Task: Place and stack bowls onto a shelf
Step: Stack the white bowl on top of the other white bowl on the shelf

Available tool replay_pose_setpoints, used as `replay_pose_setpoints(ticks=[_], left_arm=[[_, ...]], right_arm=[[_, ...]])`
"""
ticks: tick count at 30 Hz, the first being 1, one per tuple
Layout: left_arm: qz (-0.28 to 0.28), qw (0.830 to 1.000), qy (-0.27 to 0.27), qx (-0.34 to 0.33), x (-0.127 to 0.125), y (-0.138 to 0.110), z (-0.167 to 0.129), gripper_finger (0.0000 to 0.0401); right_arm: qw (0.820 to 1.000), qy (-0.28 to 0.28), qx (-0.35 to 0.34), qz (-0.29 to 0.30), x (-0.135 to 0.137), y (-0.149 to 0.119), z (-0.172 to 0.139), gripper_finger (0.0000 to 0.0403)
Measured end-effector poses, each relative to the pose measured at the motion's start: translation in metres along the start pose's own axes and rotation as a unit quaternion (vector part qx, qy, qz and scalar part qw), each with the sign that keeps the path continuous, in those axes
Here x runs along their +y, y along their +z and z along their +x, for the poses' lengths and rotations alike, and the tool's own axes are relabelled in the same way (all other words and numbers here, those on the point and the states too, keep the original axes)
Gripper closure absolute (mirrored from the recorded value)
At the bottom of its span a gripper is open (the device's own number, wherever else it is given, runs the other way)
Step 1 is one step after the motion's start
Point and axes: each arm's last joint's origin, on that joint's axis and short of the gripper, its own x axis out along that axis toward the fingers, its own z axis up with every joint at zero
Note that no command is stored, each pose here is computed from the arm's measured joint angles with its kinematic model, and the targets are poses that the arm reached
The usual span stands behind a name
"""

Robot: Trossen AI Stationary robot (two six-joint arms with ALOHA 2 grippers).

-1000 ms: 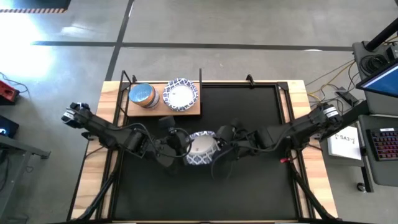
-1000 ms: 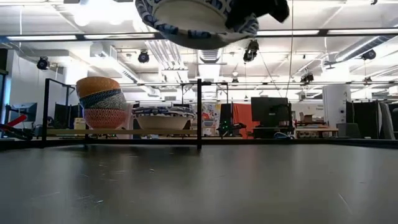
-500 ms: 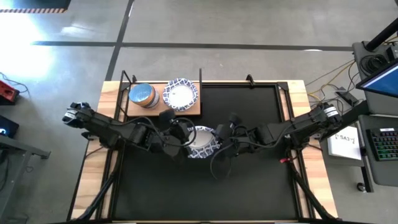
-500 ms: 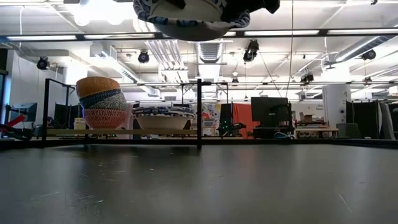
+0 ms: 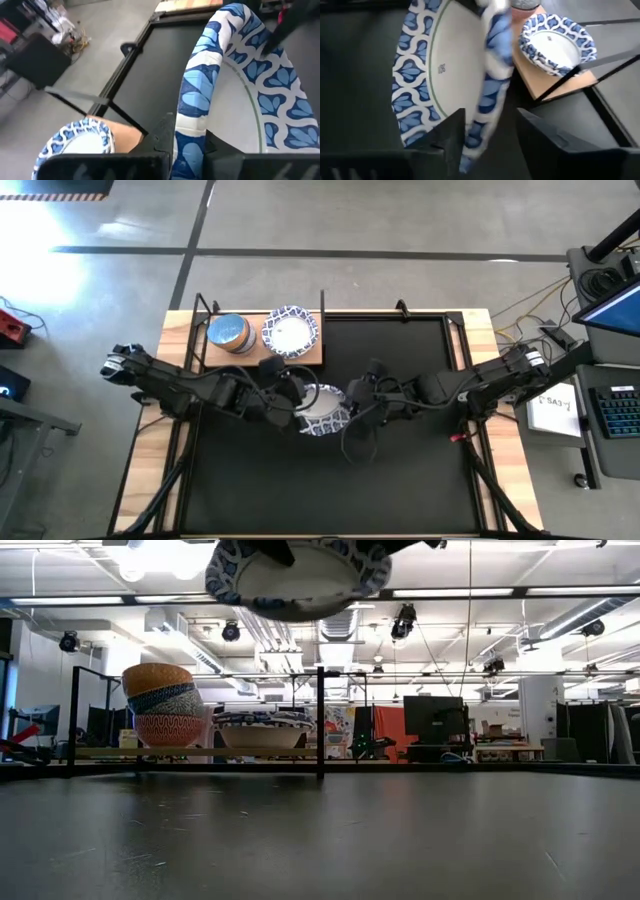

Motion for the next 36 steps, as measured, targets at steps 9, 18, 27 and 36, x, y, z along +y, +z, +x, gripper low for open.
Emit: replay_pose_setpoints(ticks=[9,18,27,36], left_arm=[[-0.015,0.997,0.044,0.064,0.026,-0.017,0.03,0.04],[-0.077,0.983,0.071,0.154,0.091,-0.034,0.073,0.0401],[-0.126,0.969,0.083,0.197,0.152,-0.044,0.071,0.0401],[-0.194,0.95,0.156,0.188,0.205,-0.054,0.084,0.0401]], right_arm=[[0.998,-0.033,0.044,0.012,-0.028,0.024,-0.037,0.0189],[0.993,-0.059,0.098,0.017,-0.045,0.025,-0.063,0.0192],[0.992,-0.067,0.104,0.016,-0.056,0.02,-0.068,0.0193],[0.989,-0.088,0.123,-0.007,-0.072,0.01,-0.061,0.0193]])
